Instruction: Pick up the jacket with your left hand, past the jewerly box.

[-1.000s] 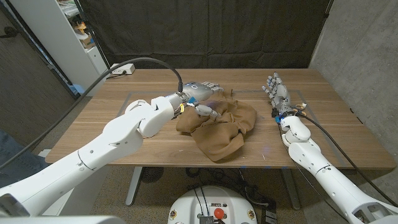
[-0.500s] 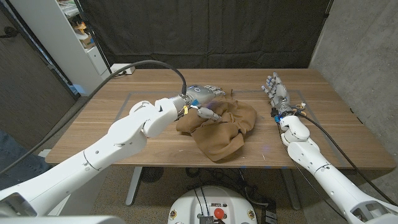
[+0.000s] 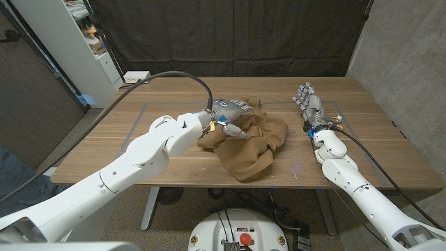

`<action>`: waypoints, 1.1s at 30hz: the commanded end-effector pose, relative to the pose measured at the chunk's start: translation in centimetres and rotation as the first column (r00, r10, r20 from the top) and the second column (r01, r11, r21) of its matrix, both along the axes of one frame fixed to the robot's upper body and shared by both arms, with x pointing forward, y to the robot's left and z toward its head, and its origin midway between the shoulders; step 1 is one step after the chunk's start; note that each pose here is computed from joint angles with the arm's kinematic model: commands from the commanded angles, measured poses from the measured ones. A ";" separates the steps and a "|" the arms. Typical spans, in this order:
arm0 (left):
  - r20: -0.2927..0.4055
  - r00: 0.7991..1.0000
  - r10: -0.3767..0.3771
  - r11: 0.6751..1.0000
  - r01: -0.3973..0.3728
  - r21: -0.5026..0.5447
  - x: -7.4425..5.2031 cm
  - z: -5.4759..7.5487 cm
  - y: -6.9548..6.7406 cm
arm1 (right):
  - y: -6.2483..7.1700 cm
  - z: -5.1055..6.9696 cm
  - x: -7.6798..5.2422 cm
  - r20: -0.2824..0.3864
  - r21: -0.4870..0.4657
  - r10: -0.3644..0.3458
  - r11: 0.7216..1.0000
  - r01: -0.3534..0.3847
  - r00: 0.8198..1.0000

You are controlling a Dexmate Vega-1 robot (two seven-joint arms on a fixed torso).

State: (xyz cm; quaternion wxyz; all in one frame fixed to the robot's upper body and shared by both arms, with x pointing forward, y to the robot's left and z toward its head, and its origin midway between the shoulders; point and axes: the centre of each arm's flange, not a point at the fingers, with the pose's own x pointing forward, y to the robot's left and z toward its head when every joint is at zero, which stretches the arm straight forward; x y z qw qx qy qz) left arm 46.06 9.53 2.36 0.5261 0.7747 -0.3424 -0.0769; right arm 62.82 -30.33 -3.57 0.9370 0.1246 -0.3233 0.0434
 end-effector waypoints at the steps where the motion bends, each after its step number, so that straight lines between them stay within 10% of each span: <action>1: -0.019 1.000 0.024 1.000 -0.024 0.018 0.5 -0.8 -0.5 | 0.0 0.0 0.0 0.003 0.002 0.003 1.000 -0.003 1.000; 33: -0.053 0.997 0.064 0.997 -0.061 0.055 2.2 -3.1 -1.4 | -0.7 -0.3 -0.2 0.000 0.008 -0.005 1.000 0.005 1.000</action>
